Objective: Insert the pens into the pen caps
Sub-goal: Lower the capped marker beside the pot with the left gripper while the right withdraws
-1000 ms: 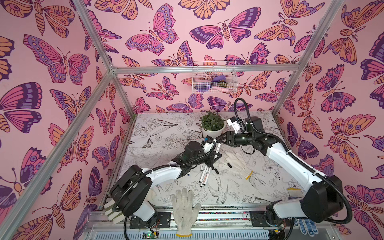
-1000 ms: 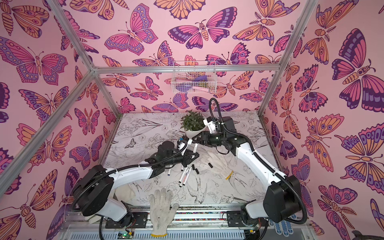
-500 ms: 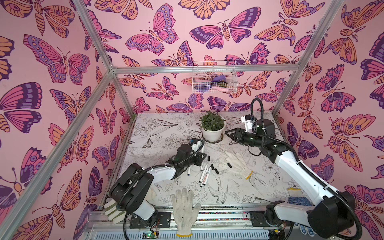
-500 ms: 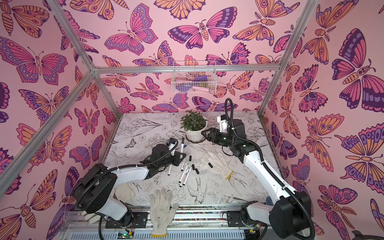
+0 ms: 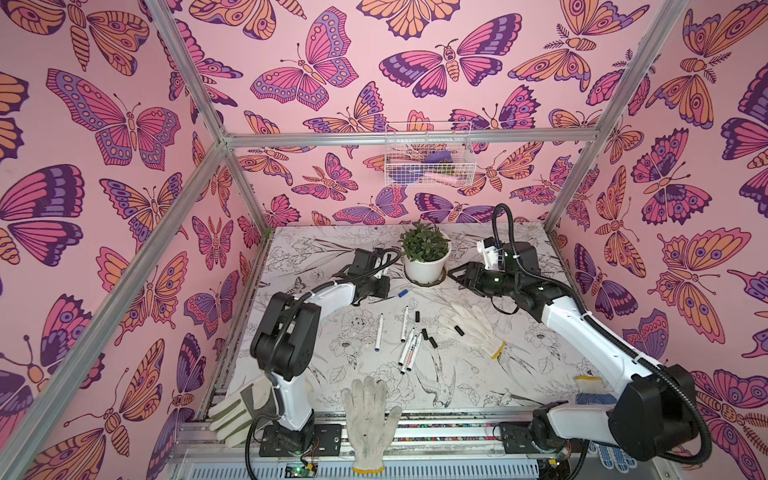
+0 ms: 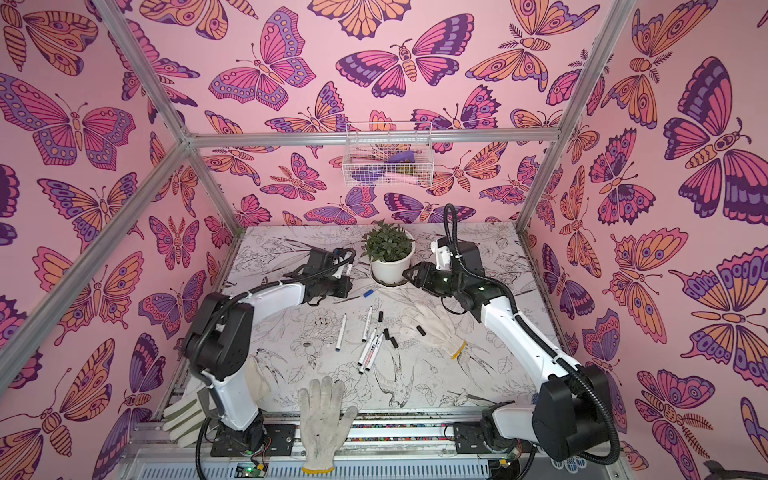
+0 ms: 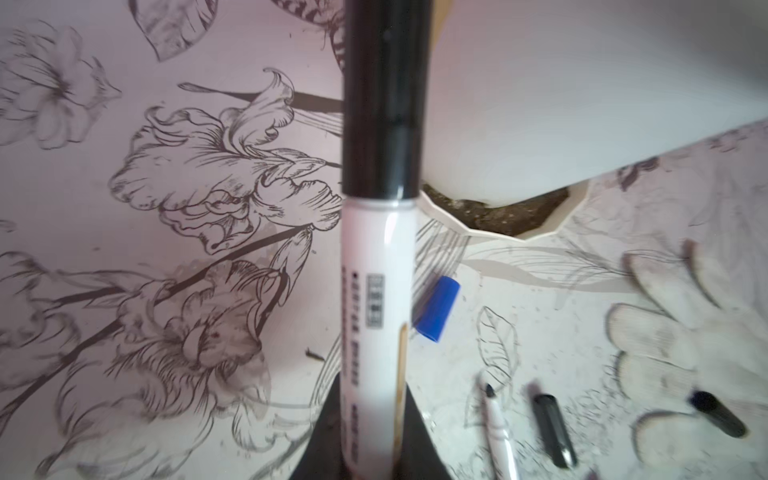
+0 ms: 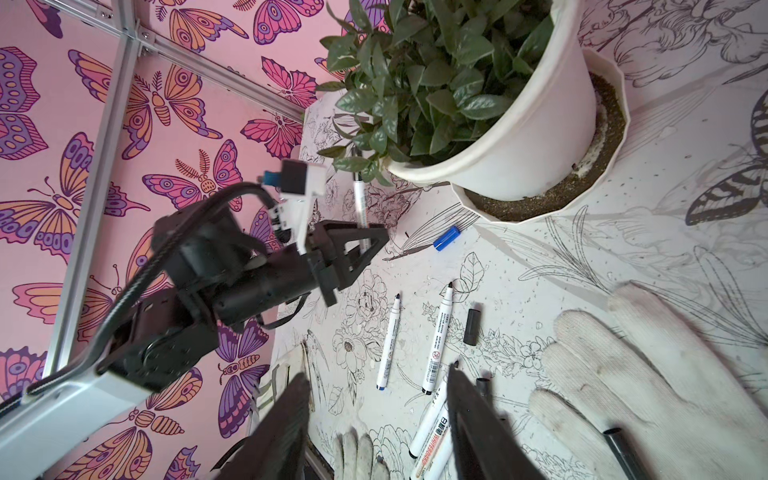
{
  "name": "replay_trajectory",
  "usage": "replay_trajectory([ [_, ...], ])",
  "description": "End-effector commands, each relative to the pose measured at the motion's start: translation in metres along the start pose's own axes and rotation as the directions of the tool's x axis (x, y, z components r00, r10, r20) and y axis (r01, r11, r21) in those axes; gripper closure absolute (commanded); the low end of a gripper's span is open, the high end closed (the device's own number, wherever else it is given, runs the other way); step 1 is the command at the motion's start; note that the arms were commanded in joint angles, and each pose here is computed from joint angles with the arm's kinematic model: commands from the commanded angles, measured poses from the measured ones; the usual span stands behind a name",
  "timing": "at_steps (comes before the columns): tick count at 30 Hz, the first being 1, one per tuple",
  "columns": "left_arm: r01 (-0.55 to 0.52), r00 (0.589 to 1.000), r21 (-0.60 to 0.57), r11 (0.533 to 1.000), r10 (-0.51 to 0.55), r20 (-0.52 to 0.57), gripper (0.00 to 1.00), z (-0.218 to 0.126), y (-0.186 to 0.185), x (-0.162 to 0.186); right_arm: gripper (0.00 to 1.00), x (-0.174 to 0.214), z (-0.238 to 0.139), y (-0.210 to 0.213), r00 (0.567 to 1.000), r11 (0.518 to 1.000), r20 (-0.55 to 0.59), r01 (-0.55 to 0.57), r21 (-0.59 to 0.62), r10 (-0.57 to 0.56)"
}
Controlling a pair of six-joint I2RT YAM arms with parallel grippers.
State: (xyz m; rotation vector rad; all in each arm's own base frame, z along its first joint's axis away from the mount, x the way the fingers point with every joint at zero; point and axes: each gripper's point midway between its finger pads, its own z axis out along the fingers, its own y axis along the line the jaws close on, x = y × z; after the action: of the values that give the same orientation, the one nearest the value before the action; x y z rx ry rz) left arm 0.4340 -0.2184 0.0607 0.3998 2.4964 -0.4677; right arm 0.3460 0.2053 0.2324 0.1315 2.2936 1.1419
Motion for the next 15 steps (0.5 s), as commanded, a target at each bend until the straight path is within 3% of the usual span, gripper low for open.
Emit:
replay_trajectory([
  [1,-0.018,0.984,0.022,1.0,0.021,-0.175,0.96,0.014,0.004,0.033,0.46,0.001,-0.001,-0.002,1.0,1.0,-0.011,-0.01,0.01,0.01],
  [5,-0.008,0.984,0.043,0.999,0.016,-0.175,0.89,0.03,0.002,0.022,0.46,0.001,-0.003,-0.001,1.0,1.0,-0.007,-0.002,0.014,0.002],
  [9,0.011,0.987,0.054,0.998,-0.002,-0.159,0.61,0.034,-0.001,0.009,0.47,0.004,-0.003,-0.003,1.0,1.0,-0.018,-0.006,0.016,0.006],
  [15,0.045,0.99,0.061,0.997,-0.037,-0.134,0.49,0.018,-0.007,0.003,0.49,0.004,-0.002,-0.004,1.0,1.0,-0.024,0.007,0.021,-0.006],
])
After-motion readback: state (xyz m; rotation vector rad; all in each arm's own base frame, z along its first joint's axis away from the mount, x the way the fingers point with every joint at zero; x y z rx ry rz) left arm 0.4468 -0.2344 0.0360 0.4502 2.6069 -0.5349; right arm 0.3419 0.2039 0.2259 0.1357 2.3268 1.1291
